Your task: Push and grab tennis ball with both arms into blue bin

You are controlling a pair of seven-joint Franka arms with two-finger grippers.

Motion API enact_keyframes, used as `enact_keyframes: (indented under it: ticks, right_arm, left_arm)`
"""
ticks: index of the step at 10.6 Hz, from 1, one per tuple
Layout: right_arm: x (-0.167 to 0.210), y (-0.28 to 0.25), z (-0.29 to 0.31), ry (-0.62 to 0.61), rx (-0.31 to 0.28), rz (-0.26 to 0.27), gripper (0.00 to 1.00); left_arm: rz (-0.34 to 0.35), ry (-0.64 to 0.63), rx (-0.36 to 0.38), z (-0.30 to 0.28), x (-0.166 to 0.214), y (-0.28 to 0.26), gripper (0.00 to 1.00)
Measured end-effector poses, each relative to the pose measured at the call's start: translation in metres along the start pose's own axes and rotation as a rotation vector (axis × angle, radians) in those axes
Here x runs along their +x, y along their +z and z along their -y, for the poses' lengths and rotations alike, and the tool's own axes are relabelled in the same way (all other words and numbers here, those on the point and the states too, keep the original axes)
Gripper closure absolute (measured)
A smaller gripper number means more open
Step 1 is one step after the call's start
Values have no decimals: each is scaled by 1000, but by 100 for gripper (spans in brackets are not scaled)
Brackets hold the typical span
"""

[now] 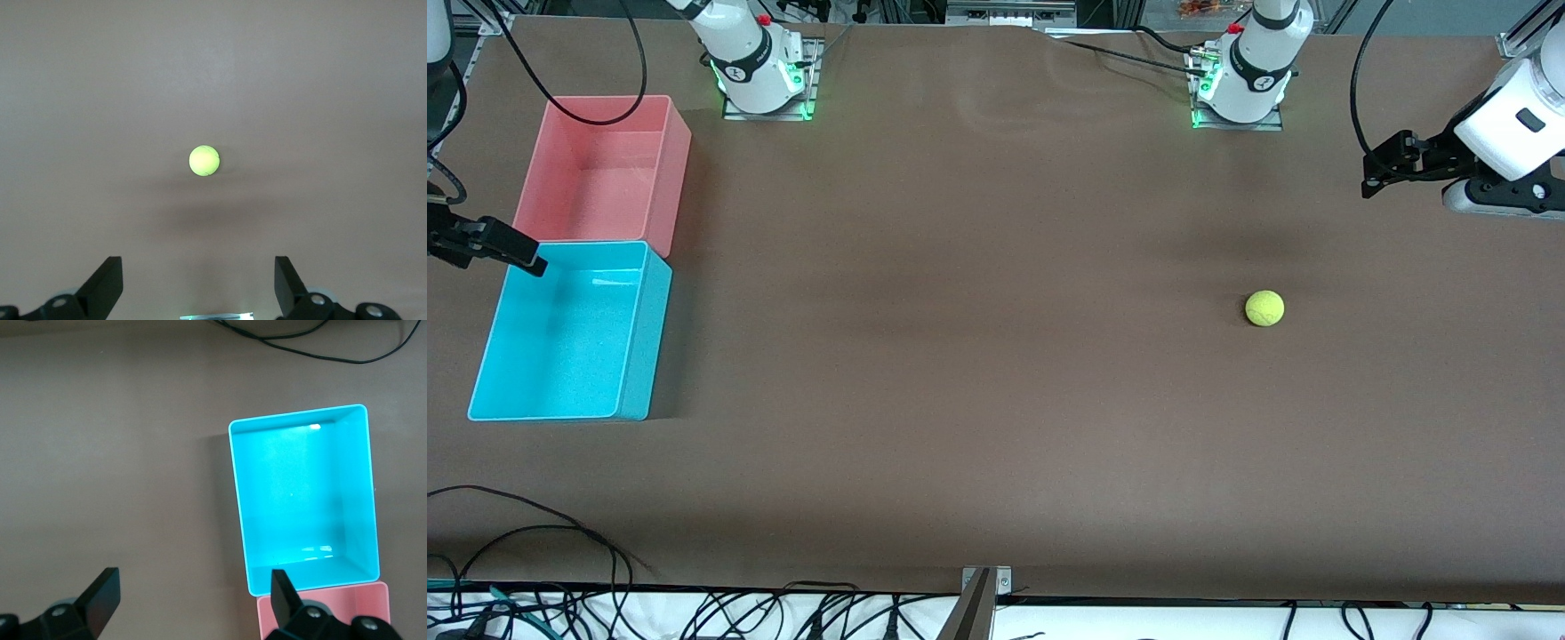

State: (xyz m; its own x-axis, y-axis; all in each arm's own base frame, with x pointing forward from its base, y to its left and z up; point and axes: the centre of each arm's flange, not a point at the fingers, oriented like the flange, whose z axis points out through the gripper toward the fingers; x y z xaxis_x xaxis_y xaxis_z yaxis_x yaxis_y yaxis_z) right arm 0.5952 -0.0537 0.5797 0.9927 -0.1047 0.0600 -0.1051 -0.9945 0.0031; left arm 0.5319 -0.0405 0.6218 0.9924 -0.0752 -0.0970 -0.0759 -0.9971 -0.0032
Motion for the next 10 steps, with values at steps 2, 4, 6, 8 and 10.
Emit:
enact_keyframes:
  ticks: [2, 4, 6, 8, 10]
  right_arm:
    - [0, 0, 0, 0, 0, 0, 0]
    - [0, 0, 0, 1, 0, 0, 0]
    - [2, 5, 0, 0, 0, 7, 0]
    - [3, 9, -1, 2, 0, 14, 0]
    - [3, 9, -1, 1, 0, 14, 0]
  left_arm:
    - [0, 0, 0, 0, 0, 0, 0]
    - [0, 0, 0, 0, 0, 0, 0]
    - [0, -1, 0, 1, 0, 0, 0]
    - [4, -2, 0, 1, 0, 0, 0]
    - [7, -2, 0, 1, -1, 1, 0]
